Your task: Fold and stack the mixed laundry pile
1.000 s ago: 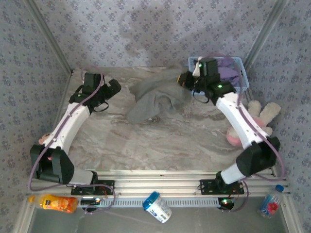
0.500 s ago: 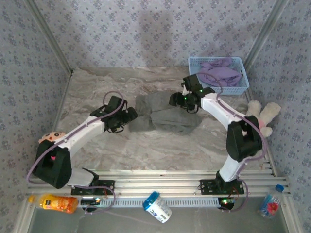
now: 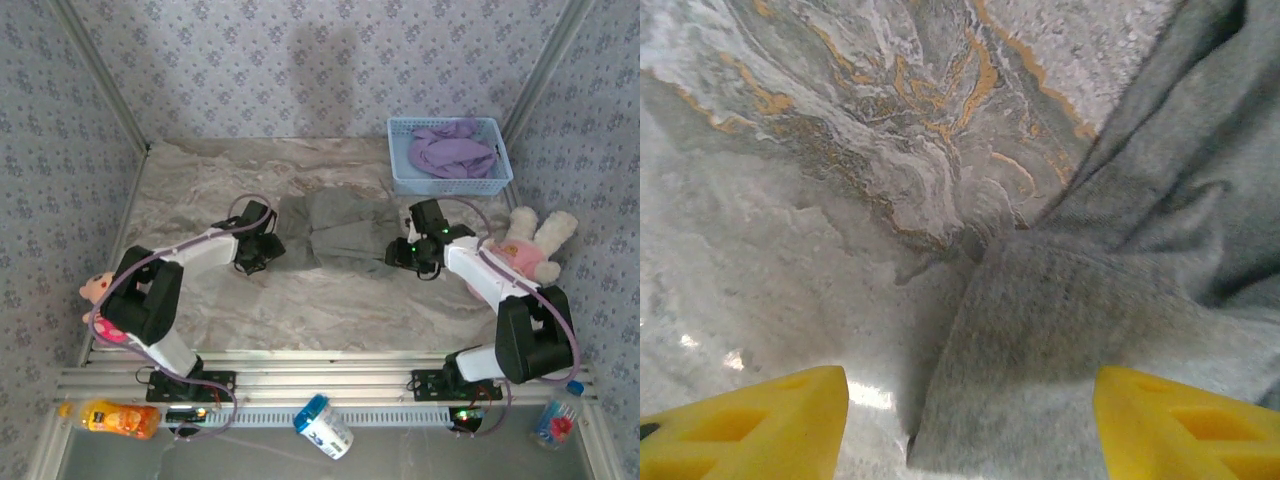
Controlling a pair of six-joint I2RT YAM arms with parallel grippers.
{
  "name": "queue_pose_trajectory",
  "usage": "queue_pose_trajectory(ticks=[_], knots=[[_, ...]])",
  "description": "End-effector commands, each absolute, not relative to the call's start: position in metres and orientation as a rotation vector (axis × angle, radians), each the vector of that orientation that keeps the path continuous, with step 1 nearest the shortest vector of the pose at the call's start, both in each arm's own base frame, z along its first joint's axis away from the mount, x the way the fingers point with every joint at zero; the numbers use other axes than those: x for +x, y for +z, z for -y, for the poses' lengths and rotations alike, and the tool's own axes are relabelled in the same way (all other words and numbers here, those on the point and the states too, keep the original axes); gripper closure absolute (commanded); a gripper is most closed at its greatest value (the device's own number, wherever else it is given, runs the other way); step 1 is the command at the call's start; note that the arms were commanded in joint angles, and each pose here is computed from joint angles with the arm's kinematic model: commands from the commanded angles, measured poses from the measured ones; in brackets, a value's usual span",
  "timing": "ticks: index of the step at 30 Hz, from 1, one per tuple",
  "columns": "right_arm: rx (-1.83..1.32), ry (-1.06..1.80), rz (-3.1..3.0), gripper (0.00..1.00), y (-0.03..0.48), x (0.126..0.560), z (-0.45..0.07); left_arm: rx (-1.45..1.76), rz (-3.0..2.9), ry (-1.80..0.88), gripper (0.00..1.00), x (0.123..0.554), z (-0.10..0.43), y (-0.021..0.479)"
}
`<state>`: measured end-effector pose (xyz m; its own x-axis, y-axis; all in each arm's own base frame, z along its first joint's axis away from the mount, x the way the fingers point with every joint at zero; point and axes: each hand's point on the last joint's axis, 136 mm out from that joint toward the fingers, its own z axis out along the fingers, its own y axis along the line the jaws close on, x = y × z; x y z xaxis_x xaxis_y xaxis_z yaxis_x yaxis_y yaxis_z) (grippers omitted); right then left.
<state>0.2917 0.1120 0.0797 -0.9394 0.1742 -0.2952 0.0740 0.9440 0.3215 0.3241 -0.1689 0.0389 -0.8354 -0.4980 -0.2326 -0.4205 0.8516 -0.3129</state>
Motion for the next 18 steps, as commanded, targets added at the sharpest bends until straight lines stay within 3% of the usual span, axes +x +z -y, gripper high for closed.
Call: queue_pose_trajectory(ticks=[1, 2, 6, 10, 12, 14, 17, 18], knots=[[0.226, 0.528, -2.694, 0.45, 0.081, 0.307, -0.109, -0.655, -2.732, -0.374, 0.34, 0.333, 0.177, 0.038], [0.242, 0.530, -2.671, 0.39, 0.080, 0.313, -0.107, -0.652, -2.735, -0.367, 0.34, 0.335, 0.178, 0.035], [0.286, 0.545, -2.636, 0.37, 0.068, 0.330, -0.103, -0.647, -2.766, -0.324, 0.41, 0.341, 0.176, 0.022], [0.325, 0.590, -2.619, 0.45, 0.053, 0.343, -0.104, -0.638, -2.795, -0.298, 0.54, 0.347, 0.174, 0.013], [0.342, 0.596, -2.630, 0.56, 0.048, 0.345, -0.105, -0.627, -2.812, -0.295, 0.71, 0.349, 0.176, 0.010], [0.355, 0.592, -2.632, 0.76, 0.048, 0.346, -0.104, -0.632, -2.821, -0.279, 1.00, 0.349, 0.174, 0.009], [0.360, 0.568, -2.629, 1.00, 0.064, 0.345, -0.101, -0.651, -2.814, -0.250, 1.00, 0.349, 0.168, 0.017], [0.346, 0.550, -2.630, 1.00, 0.074, 0.345, -0.100, -0.660, -2.801, -0.257, 1.00, 0.351, 0.166, 0.024]])
